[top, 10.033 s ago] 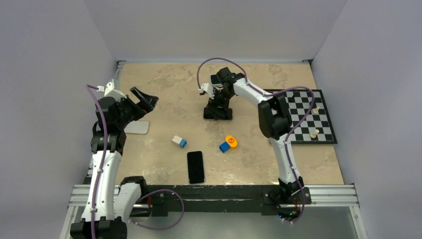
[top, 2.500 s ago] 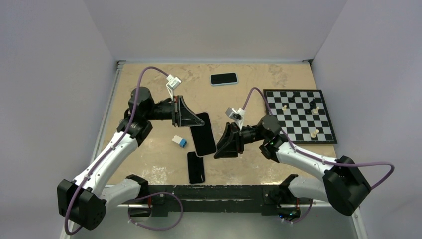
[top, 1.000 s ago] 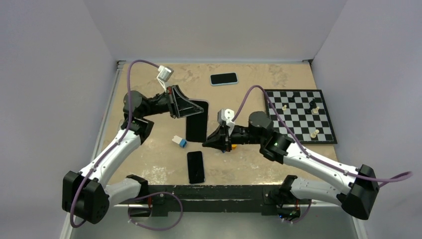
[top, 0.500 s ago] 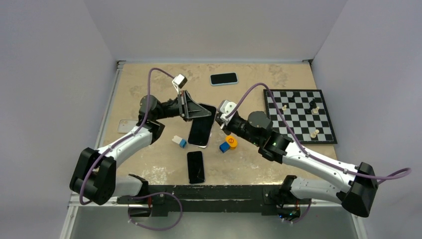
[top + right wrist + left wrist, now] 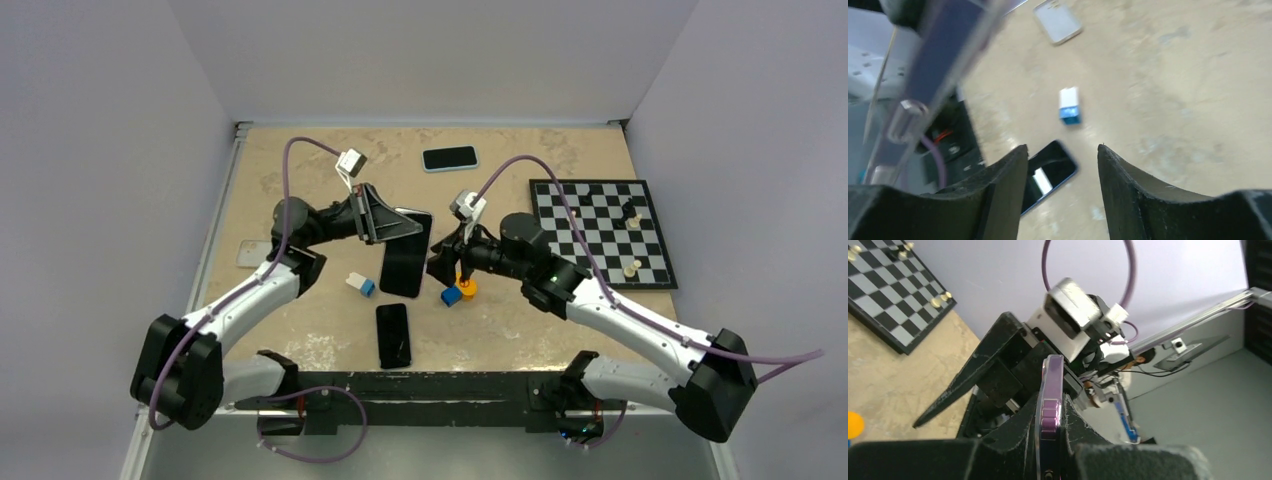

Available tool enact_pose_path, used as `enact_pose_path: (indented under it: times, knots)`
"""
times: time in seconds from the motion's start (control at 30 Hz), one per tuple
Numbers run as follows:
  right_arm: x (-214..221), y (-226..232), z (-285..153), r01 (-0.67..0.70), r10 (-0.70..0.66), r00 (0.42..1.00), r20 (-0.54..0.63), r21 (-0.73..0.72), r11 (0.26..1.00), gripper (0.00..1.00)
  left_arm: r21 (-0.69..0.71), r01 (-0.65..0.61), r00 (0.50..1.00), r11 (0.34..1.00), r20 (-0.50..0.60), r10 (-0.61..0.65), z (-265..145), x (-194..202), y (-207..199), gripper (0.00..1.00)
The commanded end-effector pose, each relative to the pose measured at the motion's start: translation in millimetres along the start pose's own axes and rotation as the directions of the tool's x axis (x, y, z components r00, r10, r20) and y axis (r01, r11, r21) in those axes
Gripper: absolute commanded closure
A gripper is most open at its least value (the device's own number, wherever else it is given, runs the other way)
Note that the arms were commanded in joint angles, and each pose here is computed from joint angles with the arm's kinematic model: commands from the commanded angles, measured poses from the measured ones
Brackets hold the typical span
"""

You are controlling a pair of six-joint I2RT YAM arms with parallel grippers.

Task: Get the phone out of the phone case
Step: Remove the phone case from the phone.

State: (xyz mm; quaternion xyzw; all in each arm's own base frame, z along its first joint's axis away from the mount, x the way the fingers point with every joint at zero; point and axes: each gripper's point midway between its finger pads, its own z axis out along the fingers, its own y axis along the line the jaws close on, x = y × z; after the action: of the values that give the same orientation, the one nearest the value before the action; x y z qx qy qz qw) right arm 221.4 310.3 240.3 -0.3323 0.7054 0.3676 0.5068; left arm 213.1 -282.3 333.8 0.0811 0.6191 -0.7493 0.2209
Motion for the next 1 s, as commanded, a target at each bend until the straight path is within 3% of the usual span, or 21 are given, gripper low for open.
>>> enact_pose_path:
  times: [0.0, 0.13, 0.2, 0.6, 0.83, 0.97]
  knots:
    - [4.0, 63.2, -24.6, -0.245, 0.222, 0.969, -0.106, -0.348, 0.905, 0.4, -0.092, -0.247, 0.966, 0.964, 0.06, 0.253, -4.3, -12.0, -8.8, 1.0]
    - [-5.3, 81.9, -35.0, -0.166, 0.159, 0.986, -0.056, -0.477, 0.863, 0.3, -0.121, -0.268, 0.961, 0.956, 0.033, 0.274, -5.3, -10.7, -9.5, 1.0]
    - [-4.8, 87.9, -36.9, -0.145, 0.137, 0.989, -0.055, -0.52, 0.842, 0.3, -0.113, -0.259, 0.963, 0.959, 0.043, 0.265, -5.4, -10.9, -11.3, 1.0]
    - [-15.6, 113.1, -53.1, -0.07, 0.147, 0.988, 0.056, -0.681, 0.729, 0.47, -0.11, -0.26, 0.961, 0.959, 0.07, 0.268, -8.1, -11.1, -21.8, 1.0]
    - [-19.7, 115.0, -46.4, -0.066, 0.151, 0.987, 0.062, -0.696, 0.715, 0.66, -0.083, -0.245, 0.965, 0.966, 0.077, 0.252, -8.6, -9.6, -30.4, 1.0]
    - [-23.6, 117.8, -46.9, -0.036, 0.136, 0.987, 0.086, -0.706, 0.707, 0.69, -0.064, -0.236, 0.968, 0.97, 0.075, 0.24, -9.1, -7.5, -36.5, 1.0]
